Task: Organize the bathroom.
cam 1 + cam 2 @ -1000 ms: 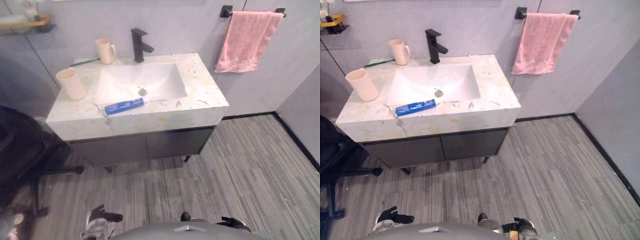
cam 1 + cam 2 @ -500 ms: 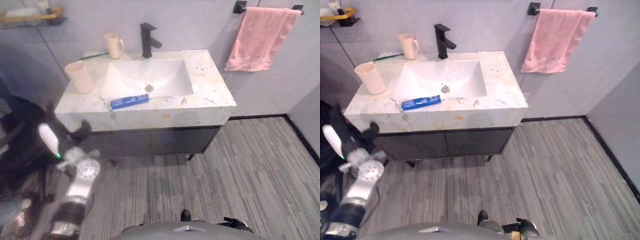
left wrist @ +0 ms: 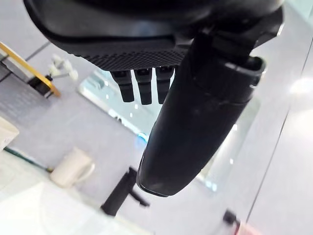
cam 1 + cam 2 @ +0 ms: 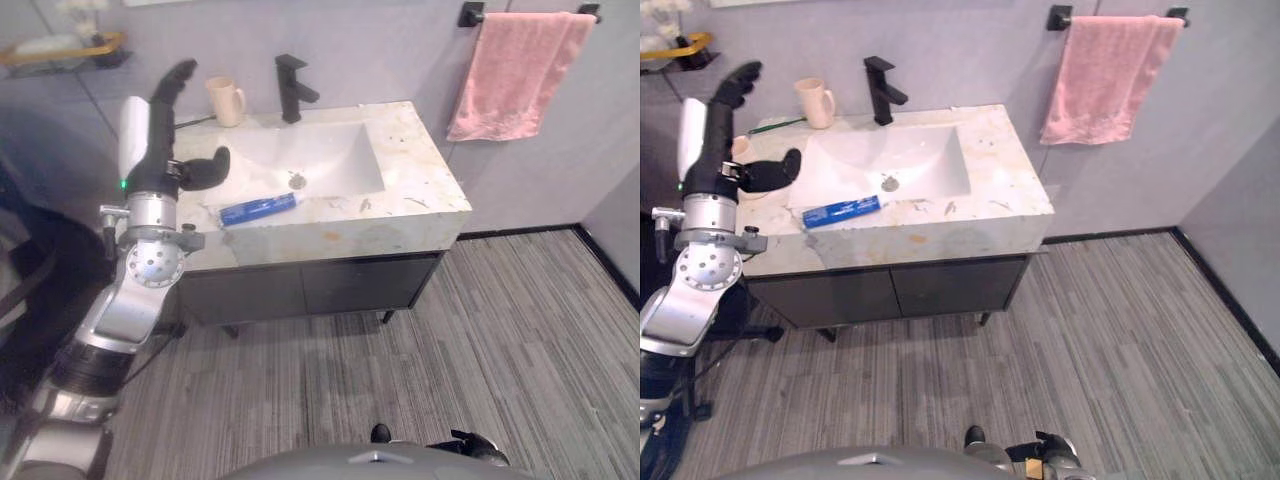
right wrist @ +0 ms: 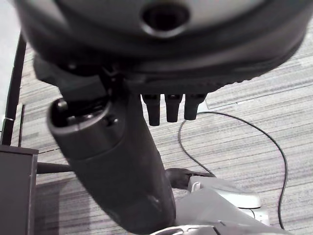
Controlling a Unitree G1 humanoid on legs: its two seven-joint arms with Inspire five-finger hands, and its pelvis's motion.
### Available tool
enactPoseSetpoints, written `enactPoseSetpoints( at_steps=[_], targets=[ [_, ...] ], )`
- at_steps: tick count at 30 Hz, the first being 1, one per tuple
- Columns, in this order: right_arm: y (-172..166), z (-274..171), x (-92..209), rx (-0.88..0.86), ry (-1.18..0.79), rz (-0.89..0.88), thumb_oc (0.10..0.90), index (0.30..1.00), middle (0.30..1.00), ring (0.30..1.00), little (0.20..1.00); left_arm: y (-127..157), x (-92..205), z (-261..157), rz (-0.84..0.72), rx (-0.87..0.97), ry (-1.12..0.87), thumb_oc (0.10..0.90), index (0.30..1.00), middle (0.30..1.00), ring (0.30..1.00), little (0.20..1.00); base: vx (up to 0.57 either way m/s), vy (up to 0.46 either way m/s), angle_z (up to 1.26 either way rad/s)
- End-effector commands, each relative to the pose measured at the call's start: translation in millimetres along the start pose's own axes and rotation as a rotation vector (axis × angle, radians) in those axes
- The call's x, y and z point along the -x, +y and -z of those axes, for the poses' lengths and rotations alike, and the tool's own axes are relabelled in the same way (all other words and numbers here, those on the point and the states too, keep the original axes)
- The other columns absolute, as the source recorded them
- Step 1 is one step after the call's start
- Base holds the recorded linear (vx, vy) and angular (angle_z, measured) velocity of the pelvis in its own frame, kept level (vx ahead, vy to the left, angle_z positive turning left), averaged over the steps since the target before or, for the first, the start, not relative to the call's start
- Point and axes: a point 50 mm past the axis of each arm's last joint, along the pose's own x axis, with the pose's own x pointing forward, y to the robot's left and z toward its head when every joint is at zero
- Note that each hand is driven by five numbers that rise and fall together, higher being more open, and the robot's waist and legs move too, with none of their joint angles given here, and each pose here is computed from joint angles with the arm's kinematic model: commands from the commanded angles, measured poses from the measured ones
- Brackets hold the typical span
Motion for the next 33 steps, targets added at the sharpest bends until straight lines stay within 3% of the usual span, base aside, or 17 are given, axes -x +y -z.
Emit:
enactPoseSetpoints(
  at_steps=[1, 5, 11, 21, 33],
  targets=[
    [-3.9, -6.0, -1.5, 0.009, 0.012, 0.007, 0.800, 0.900, 0.900, 0.900, 0.900, 58.0, -36.9, -35.1, -0.078, -0.099, -0.153, 0.800, 0.900, 0.900, 0.900, 0.900, 0.00, 0.000, 0.00],
    [-12.0, -4.8, -1.9, 0.032, 0.023, 0.020, 0.800, 0.900, 0.900, 0.900, 0.900, 71.1, -46.7, -28.6, 0.075, -0.126, -0.108, 0.800, 0.900, 0.900, 0.900, 0.900, -0.01, 0.009, -0.02],
    [-19.6, -10.0, -2.5, 0.061, 0.018, 0.021, 0.800, 0.900, 0.900, 0.900, 0.900, 92.4, -58.8, -12.6, 0.172, -0.238, -0.054, 0.800, 0.900, 0.900, 0.900, 0.900, 0.00, 0.000, 0.00],
    [-22.2, -18.5, -3.1, 0.087, -0.002, 0.013, 0.800, 0.900, 0.900, 0.900, 0.900, 76.1, -59.3, -4.5, 0.414, -0.241, -0.041, 0.800, 0.900, 0.900, 0.900, 0.900, 0.00, 0.000, 0.00],
    [-24.9, -13.9, -3.0, 0.090, 0.021, 0.027, 0.800, 0.900, 0.900, 0.900, 0.900, 78.0, -64.4, 18.4, 0.463, -0.285, 0.122, 0.800, 0.900, 0.900, 0.900, 0.900, 0.00, 0.000, 0.00]
  ],
)
